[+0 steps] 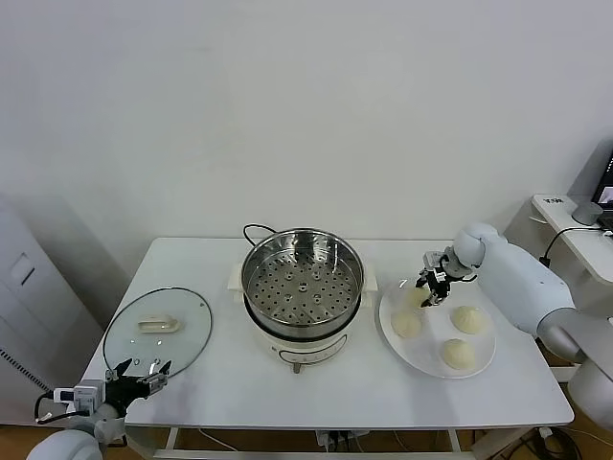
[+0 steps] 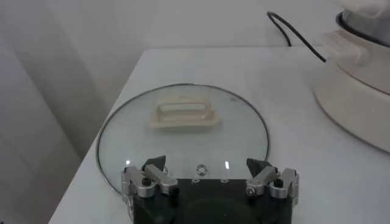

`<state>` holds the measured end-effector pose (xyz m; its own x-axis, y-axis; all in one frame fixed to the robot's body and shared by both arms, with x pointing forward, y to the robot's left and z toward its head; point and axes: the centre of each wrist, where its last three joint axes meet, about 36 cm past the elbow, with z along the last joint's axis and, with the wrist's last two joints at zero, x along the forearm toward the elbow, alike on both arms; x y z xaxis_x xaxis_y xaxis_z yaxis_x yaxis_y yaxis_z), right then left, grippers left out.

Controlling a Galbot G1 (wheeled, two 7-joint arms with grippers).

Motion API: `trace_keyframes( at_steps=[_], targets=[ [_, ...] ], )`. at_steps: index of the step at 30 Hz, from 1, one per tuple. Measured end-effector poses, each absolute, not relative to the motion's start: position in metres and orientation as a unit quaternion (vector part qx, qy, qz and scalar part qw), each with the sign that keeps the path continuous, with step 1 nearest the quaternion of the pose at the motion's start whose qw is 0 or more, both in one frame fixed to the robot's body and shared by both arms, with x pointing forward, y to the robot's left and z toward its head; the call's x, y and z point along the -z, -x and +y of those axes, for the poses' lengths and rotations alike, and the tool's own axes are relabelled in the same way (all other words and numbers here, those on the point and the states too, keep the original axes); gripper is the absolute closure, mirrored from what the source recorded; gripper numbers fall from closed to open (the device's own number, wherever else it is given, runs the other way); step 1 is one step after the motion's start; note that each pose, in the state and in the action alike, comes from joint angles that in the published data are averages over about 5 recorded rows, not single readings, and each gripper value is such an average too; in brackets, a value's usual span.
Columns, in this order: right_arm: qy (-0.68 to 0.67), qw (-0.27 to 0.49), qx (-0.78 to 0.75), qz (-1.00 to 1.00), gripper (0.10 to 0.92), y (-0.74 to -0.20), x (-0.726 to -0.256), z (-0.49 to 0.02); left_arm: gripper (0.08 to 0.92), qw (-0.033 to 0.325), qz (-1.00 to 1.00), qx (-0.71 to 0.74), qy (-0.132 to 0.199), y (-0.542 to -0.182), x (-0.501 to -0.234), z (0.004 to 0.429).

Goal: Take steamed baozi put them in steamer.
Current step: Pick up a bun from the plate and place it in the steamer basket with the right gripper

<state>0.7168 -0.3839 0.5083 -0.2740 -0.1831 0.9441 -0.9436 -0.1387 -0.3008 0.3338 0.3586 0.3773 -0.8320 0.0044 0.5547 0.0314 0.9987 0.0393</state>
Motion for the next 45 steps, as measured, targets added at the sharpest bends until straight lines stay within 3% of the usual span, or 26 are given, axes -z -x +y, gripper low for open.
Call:
trace_keyframes(
  at_steps=[12,21,32,45],
  targets=[
    [-0.542,0.217,-0.62,-0.524,0.513,-0.736,-0.643,-0.338,0.177,0.287,-0.957,0.023,0.014,-0.334,-0.379,0.355],
    [-0.604,0.087,-0.666,-0.428,0.513,-0.75,-0.694,-0.271,0.177,0.287,-0.958,0.021,0.021,-0.336,-0.379,0.349],
    [-0.633,-0.037,-0.717,-0.289,0.513,-0.749,-0.709,-0.186,0.177,0.288,-0.957,0.027,0.021,-0.337,-0.38,0.352],
    [-0.619,-0.088,-0.759,-0.182,0.513,-0.735,-0.667,-0.125,0.177,0.289,-0.957,0.026,0.023,-0.337,-0.379,0.35]
  ],
)
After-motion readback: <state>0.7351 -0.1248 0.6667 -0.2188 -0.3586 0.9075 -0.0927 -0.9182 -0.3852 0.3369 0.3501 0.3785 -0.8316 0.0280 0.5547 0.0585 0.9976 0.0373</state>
